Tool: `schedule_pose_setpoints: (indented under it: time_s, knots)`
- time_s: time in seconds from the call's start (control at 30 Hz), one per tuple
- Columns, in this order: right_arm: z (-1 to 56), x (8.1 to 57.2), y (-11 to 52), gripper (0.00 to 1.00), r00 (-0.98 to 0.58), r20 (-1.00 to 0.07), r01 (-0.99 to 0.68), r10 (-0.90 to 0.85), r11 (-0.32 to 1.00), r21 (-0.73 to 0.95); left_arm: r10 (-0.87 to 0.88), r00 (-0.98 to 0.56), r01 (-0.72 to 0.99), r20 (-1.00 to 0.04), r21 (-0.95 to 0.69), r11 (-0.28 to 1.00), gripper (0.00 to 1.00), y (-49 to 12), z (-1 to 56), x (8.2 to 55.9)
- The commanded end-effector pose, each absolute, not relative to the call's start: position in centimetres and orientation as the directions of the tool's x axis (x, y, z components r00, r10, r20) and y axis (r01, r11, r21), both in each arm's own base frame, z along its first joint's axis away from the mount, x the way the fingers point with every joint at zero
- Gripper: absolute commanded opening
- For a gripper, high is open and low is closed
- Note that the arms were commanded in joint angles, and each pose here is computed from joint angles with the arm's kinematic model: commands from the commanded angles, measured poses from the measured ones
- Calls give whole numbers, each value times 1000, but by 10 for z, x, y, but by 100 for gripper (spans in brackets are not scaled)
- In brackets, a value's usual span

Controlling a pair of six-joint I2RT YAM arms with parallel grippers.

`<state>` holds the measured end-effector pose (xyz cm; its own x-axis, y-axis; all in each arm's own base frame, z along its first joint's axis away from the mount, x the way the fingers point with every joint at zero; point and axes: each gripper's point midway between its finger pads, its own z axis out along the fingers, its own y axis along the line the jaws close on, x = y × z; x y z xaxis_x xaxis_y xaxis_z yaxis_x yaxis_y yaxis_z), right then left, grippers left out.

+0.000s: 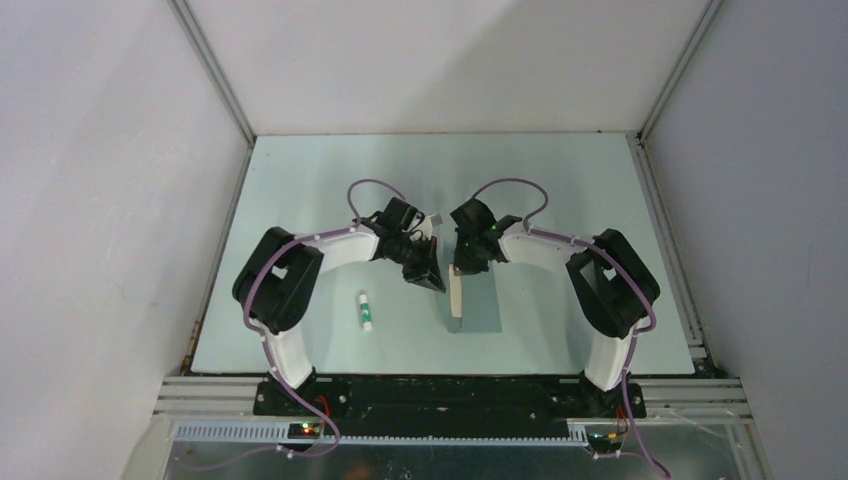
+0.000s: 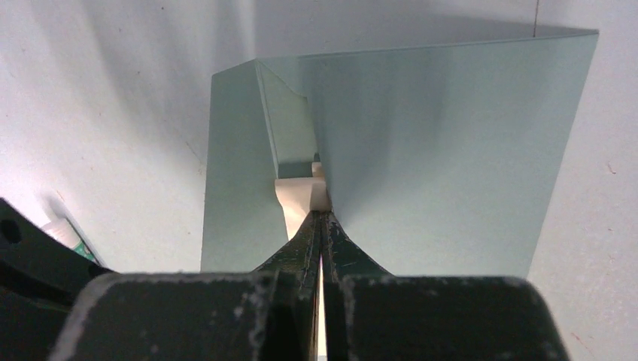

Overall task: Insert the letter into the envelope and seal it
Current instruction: Place the letter in the envelope, then pick up the solid glue from the center of the board.

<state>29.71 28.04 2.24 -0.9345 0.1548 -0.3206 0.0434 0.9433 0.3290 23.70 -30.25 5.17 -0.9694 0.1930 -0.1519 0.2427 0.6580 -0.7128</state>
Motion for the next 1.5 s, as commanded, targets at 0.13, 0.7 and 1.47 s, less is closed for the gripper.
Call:
schedule_pose_setpoints:
  time_s: [0.13, 0.7, 1.47]
  knots:
    - [112, 310, 292, 0, -867, -466, -70, 175, 883, 463, 238, -954, 296, -184, -720, 627, 0, -307, 66, 237]
    - [129, 273, 183, 17, -786, -502, 99, 361, 875, 475, 248, -928, 371, -278, -638, 675, 42, -316, 102, 317]
    - [144, 237, 149, 65, -730, -596, 9, 336, 876, 482, -312, -788, -267, -530, -162, 950, 99, -102, 111, 247]
